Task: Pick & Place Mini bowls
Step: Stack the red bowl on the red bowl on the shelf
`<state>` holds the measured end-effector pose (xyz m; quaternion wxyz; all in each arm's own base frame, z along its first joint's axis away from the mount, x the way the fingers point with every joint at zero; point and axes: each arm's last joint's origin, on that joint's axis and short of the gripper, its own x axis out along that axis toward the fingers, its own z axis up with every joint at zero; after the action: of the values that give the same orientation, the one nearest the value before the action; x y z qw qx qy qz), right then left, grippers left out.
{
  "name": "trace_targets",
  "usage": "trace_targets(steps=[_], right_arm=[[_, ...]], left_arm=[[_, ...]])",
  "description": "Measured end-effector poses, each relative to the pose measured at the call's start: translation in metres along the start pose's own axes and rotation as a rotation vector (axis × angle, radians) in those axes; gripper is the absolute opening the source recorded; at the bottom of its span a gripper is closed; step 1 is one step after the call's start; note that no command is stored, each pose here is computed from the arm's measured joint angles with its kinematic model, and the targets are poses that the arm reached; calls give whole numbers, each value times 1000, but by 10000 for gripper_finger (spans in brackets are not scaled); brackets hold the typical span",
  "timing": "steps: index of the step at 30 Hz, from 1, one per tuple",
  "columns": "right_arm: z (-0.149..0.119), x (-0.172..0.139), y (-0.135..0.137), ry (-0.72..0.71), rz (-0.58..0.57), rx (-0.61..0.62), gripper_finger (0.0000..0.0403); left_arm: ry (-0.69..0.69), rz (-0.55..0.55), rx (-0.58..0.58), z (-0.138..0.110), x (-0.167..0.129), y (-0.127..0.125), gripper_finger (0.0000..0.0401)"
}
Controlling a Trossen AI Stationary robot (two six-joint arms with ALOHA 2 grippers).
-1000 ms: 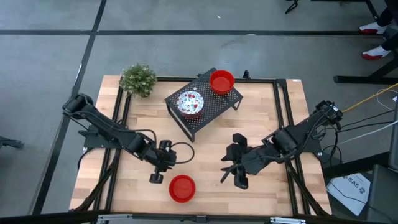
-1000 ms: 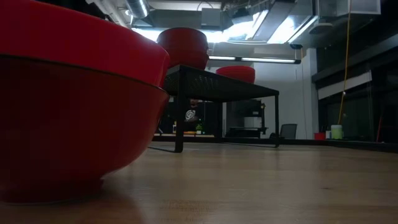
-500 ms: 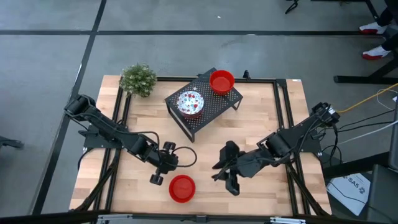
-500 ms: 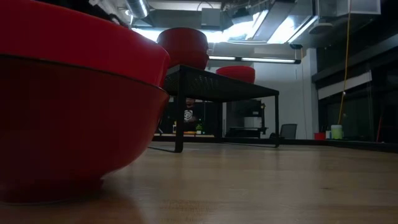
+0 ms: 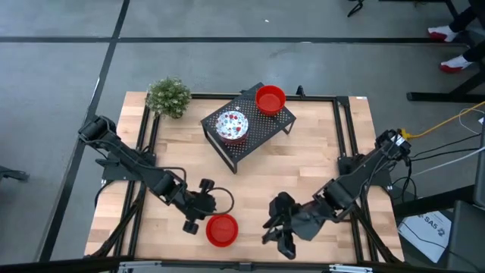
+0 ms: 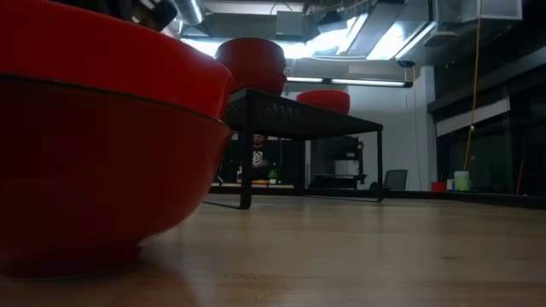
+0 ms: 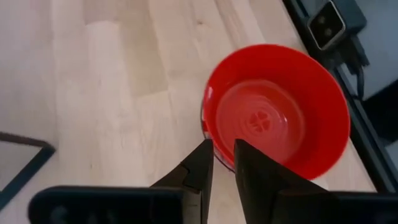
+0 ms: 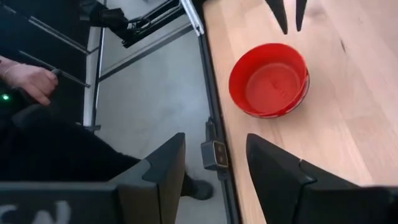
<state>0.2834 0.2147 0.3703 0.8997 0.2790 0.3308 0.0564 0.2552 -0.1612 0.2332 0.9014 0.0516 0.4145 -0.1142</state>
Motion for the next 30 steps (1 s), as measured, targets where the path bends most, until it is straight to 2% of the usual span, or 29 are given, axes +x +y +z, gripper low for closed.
trace_targets(steps=[7, 14, 21, 30], right_arm=[[-7, -3, 6, -64, -42, 0, 171], [-7, -3, 6, -73, -49, 0, 171], [-7, -3, 5, -73, -49, 0, 171], [-5, -3, 4, -116, -81, 1, 171]], left_arm=[[-12, 34, -110, 0, 0, 0, 58], [-49, -9, -191, 4, 0, -3, 58], [-10, 25, -322, -1, 16, -6, 58], [33, 72, -345, -3, 37, -10, 59]])
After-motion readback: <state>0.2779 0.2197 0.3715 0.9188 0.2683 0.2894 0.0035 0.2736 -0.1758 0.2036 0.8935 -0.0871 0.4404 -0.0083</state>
